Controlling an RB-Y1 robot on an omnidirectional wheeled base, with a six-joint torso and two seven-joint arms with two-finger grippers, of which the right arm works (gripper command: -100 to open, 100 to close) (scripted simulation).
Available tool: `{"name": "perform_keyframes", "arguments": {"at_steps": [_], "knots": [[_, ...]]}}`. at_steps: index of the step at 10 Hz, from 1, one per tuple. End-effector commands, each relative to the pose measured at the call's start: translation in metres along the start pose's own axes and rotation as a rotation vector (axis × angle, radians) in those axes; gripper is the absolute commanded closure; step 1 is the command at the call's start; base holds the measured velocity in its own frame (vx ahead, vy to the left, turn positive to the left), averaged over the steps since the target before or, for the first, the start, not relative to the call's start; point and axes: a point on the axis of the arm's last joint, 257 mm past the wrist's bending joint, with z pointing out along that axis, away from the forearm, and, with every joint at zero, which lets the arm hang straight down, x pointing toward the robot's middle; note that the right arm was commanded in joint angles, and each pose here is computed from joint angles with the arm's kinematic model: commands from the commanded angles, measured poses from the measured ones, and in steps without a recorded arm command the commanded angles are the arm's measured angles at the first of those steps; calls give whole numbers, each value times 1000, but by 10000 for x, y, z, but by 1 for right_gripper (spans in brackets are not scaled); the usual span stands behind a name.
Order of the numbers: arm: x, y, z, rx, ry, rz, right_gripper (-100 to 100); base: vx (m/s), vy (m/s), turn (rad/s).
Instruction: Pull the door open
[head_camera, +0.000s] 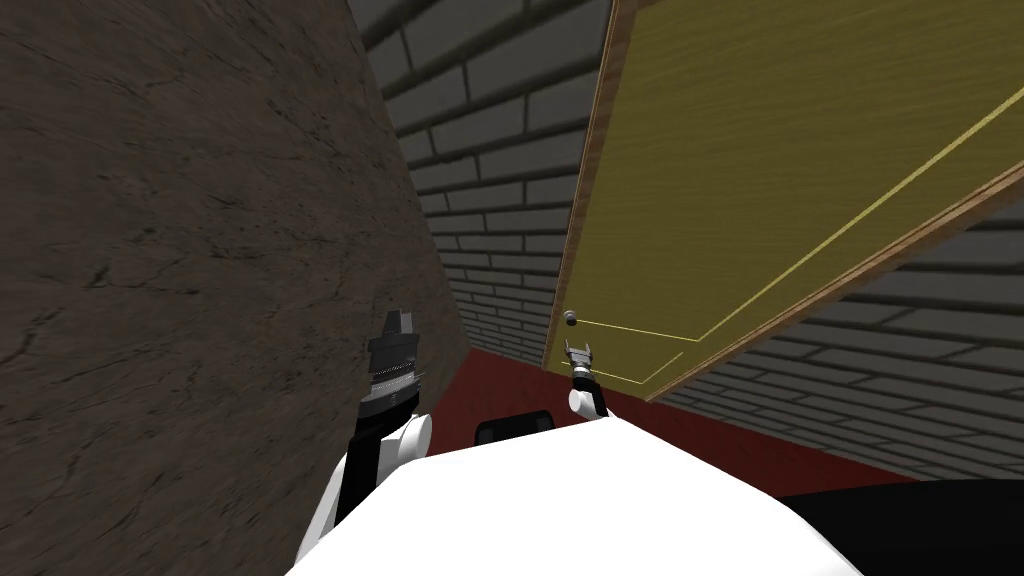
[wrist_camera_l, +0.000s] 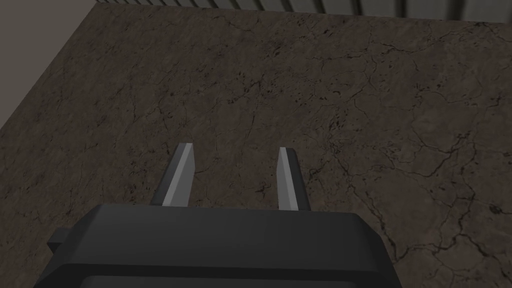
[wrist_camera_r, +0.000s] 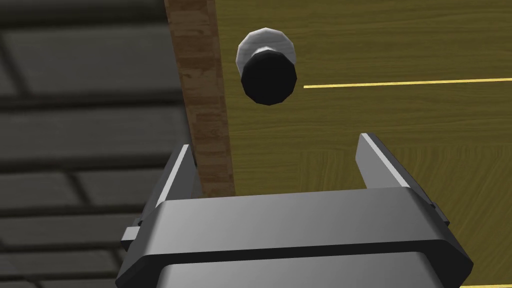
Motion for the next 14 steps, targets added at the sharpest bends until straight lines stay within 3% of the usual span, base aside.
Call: {"name": "perform_keyframes", "arguments": {"at_steps": [1,3,10,12,14], "knots": [[-72,39,-7,-13,-15,19,-100,79,-78,107],[-85,61,0,-16,-18,21,-100,41,-46,52],[-170,824,-51,-65,-26,23,-100,154,-8,66],[-173,892,-57,-70,-27,23,-100,78,-14,29],[-173,1110,-76,-83,-27,23,-100,128,1,68]]}}
